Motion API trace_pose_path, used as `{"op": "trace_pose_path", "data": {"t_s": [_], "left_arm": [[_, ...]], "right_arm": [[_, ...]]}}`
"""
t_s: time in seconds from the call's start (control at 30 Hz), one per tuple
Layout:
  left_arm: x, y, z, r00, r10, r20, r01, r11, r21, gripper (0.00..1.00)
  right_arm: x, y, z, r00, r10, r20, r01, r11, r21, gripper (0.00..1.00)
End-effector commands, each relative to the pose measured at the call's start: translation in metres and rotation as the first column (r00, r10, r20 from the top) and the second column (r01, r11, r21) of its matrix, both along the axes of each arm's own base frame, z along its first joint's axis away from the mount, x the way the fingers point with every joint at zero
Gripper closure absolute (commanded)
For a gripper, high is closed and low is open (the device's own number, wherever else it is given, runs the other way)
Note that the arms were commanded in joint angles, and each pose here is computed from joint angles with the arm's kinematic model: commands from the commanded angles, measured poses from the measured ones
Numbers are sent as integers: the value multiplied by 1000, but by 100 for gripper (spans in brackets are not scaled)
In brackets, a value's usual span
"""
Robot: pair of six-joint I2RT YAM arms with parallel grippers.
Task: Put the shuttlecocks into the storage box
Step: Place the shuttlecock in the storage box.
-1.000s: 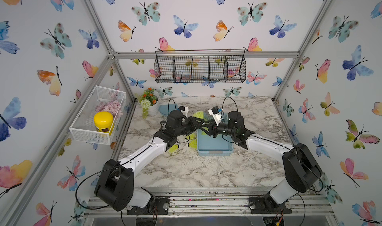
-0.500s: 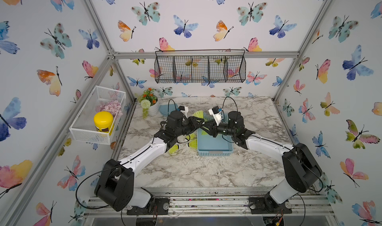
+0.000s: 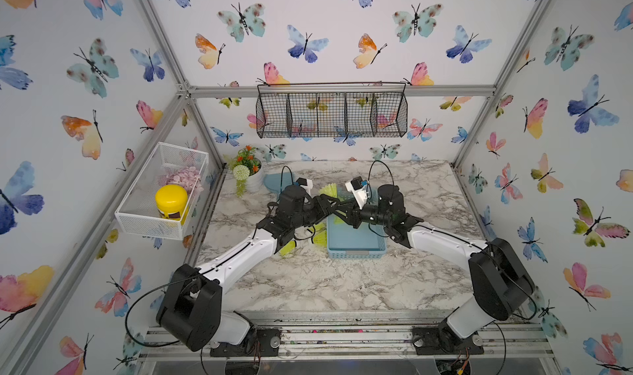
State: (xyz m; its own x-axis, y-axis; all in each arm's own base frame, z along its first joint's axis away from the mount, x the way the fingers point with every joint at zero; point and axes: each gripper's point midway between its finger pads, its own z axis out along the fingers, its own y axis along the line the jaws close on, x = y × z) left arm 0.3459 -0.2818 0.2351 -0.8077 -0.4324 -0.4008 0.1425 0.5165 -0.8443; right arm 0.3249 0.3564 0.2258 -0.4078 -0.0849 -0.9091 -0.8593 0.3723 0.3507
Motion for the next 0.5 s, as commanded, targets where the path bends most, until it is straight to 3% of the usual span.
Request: {"op": "trace_pose_path", "data": {"t_s": [0.0, 0.17, 0.33, 0.47], "left_arm": [[-2, 10, 23, 996, 18, 86, -23, 998, 54, 33], [-3, 24, 41, 981, 5, 195, -43, 981, 191, 18], [-3, 34, 62, 942, -71, 328, -47, 939, 339, 16], [-4, 34, 71, 893, -238, 381, 29, 877, 480, 16]], "right_arm": [[-5, -4, -1, 1000, -7, 18, 8, 1000, -29, 84], [-5, -11, -11, 999, -30, 20, 31, 996, -80, 84], [-6, -18, -20, 999, -43, 30, 47, 989, -139, 83], [-8, -22, -23, 998, -43, 40, 50, 984, -173, 82]]}}
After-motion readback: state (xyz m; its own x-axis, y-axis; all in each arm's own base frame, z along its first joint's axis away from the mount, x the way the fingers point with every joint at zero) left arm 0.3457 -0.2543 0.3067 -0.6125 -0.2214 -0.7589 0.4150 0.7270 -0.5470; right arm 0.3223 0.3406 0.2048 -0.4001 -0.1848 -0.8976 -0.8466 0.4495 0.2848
